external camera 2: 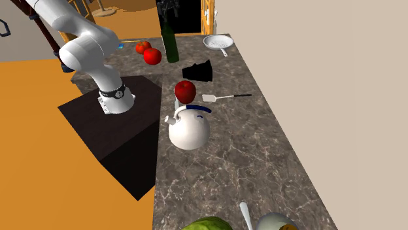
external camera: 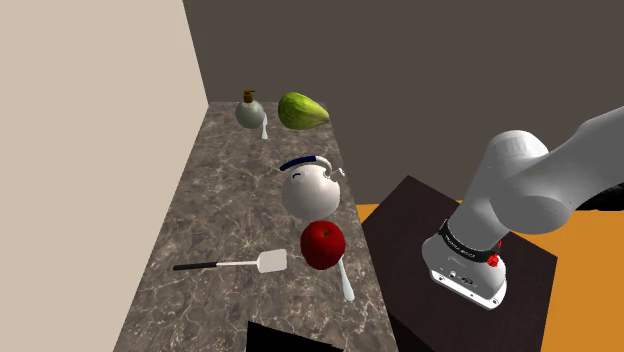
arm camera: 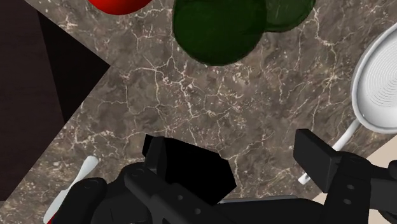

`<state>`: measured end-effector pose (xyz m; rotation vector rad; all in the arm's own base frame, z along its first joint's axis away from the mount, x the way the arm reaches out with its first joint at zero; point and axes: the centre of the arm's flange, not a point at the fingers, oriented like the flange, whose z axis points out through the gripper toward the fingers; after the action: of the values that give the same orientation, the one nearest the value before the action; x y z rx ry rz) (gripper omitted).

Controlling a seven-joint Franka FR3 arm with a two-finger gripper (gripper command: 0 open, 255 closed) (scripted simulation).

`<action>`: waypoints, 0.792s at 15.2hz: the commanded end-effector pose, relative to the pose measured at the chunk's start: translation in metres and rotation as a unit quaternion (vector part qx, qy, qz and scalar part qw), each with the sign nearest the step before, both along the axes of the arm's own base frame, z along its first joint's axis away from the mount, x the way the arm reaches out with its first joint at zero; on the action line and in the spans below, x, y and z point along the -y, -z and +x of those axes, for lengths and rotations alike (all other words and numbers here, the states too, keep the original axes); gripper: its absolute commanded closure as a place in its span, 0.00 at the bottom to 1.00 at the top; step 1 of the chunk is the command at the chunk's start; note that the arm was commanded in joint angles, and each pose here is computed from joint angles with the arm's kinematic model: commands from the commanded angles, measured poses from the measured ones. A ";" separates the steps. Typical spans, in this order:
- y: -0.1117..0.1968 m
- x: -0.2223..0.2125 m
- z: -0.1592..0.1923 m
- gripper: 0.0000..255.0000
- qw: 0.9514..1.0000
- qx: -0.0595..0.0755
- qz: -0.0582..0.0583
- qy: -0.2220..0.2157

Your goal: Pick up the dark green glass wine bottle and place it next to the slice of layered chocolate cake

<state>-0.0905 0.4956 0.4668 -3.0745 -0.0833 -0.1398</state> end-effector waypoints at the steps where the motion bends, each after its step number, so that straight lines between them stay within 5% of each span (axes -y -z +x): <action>1: 0.000 0.000 0.000 0.00 1.000 0.000 0.000 0.000; 5: -0.050 0.003 -0.004 0.00 1.000 0.000 0.000 0.000; 12: -0.050 0.003 -0.004 0.00 1.000 0.000 0.000 0.000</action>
<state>-0.0949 0.4923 0.5164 -3.0744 -0.0833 -0.1398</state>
